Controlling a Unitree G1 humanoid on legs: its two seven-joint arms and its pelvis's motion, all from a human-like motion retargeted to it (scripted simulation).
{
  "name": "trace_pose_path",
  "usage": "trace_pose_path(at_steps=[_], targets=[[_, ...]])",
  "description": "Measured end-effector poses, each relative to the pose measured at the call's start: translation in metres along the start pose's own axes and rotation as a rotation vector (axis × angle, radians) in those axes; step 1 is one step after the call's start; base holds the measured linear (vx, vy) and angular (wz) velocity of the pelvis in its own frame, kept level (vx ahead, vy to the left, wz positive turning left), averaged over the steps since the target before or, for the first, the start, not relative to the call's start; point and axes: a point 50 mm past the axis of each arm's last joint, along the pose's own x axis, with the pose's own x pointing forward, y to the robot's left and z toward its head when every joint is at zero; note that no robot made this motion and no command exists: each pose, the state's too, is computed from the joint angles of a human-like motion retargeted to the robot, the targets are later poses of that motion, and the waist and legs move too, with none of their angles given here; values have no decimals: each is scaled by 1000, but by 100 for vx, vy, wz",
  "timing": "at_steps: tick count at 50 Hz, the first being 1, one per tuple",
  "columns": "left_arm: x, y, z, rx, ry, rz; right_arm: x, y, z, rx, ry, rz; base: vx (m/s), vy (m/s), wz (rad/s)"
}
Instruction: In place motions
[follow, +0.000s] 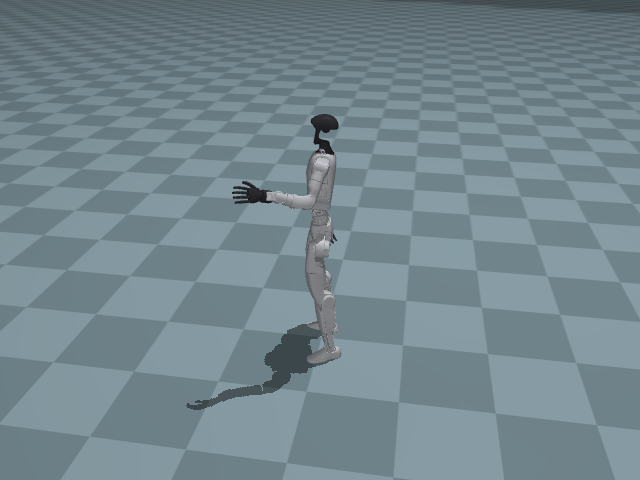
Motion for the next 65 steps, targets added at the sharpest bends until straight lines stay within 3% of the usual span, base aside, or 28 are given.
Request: trace_pose_path(at_steps=[5,10,14,21,23,26,28,30,32,40,45,47,50,52,60,65], targets=[[15,43,10,-384,-11,420,0,-2,-1,-49,7,8,0,0,29],[33,8,1,-972,278,484,-1,-3,-4,-101,41,34,-3,1,53],[37,25,8,-823,166,497,-3,-8,0,-120,35,46,1,0,-1],[19,1,107,-422,-495,73,-3,-8,2,-115,31,56,0,0,0],[12,-34,120,-291,-513,-194,-3,-7,-2,-98,37,68,0,0,0],[-8,-100,104,176,-325,-973,-2,-5,-6,-82,48,78,0,0,0],[-19,-112,93,466,-293,-1211,-3,-7,-6,-87,53,72,-2,-1,-11],[-19,-108,94,626,-339,-1125,-4,-8,0,-101,50,69,-2,-4,-36],[-15,-99,99,626,-398,-936,-4,-6,7,-120,50,74,3,-3,-48],[-8,-21,148,45,-728,-39,-2,-4,6,-205,68,-32,0,-1,-18],[-6,7,153,-41,-763,178,-1,0,1,-172,81,-33,0,0,0],[5,5,140,-29,-612,123,-1,-1,1,-146,81,-15,0,0,0],[23,-20,102,-5,-255,-165,-1,0,-1,-105,85,22,0,0,0],[31,-16,84,100,-155,-181,-2,-1,0,-82,84,44,0,0,0],[10,-27,61,139,-308,-189,-4,-4,8,-75,40,58,1,0,-1],[-24,-55,2,350,-265,-479,-3,-3,7,-67,46,65,0,0,0]])
